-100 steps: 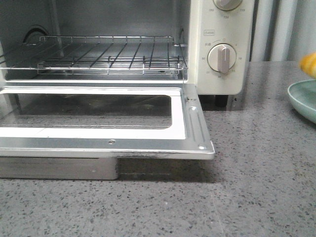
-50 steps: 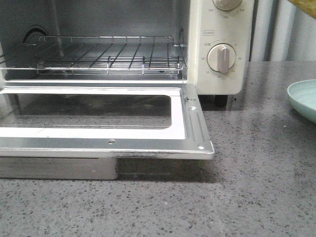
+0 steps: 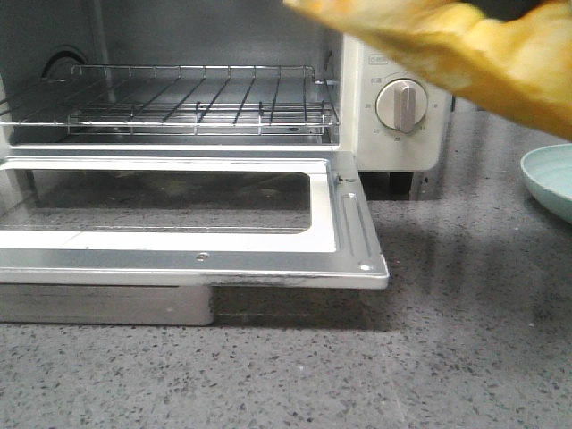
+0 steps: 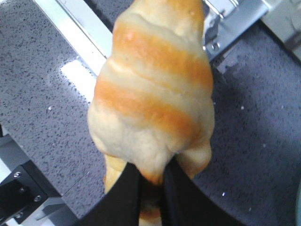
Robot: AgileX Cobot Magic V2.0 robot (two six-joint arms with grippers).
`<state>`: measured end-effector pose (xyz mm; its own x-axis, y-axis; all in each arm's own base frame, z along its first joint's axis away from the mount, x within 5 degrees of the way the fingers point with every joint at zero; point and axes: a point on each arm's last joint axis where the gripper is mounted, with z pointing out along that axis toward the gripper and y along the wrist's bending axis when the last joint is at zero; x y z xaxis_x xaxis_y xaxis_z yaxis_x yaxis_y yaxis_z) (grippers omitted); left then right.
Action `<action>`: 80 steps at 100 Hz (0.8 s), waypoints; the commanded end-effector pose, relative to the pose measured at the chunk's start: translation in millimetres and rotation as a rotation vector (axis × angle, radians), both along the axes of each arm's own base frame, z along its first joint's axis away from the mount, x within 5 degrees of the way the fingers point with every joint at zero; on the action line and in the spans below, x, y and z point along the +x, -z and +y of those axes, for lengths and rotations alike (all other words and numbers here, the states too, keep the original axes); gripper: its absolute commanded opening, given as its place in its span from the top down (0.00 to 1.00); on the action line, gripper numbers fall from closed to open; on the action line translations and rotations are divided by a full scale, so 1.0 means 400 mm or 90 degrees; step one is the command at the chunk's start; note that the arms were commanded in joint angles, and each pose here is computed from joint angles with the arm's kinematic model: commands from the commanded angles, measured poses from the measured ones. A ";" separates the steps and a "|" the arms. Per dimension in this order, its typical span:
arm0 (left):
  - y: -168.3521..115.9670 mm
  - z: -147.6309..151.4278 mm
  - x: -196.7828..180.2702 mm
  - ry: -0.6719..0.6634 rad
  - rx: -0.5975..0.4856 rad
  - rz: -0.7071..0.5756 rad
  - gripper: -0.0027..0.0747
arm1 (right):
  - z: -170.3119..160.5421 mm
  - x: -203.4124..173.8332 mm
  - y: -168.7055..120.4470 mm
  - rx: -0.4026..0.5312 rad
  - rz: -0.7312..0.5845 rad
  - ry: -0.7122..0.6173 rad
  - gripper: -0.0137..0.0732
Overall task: Put bread in oven
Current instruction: 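Lift the croissant with the right gripper and carry it toward the oven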
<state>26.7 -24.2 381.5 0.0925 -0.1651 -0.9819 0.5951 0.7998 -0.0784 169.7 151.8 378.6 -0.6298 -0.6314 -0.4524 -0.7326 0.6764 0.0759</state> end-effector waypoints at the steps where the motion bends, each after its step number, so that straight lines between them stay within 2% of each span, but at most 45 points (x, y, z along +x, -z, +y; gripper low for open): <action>1: -0.040 0.007 -0.004 -0.007 -0.040 -0.048 0.99 | 0.011 0.005 -0.026 -0.027 -0.017 -0.025 0.92; 24: -0.040 0.007 -0.004 -0.007 -0.040 -0.048 0.99 | 0.107 0.043 -0.039 -0.111 -0.102 -0.087 0.92; 43: -0.040 0.007 -0.004 -0.007 -0.040 -0.048 0.99 | 0.164 0.083 -0.033 -0.189 -0.176 -0.107 0.92; 65: -0.040 0.007 -0.004 -0.007 -0.040 -0.048 0.99 | 0.200 0.138 -0.033 -0.212 -0.255 -0.102 0.92; 80: -0.039 0.007 -0.004 -0.007 -0.038 -0.046 0.99 | 0.221 0.153 -0.043 -0.178 -0.298 -0.106 0.92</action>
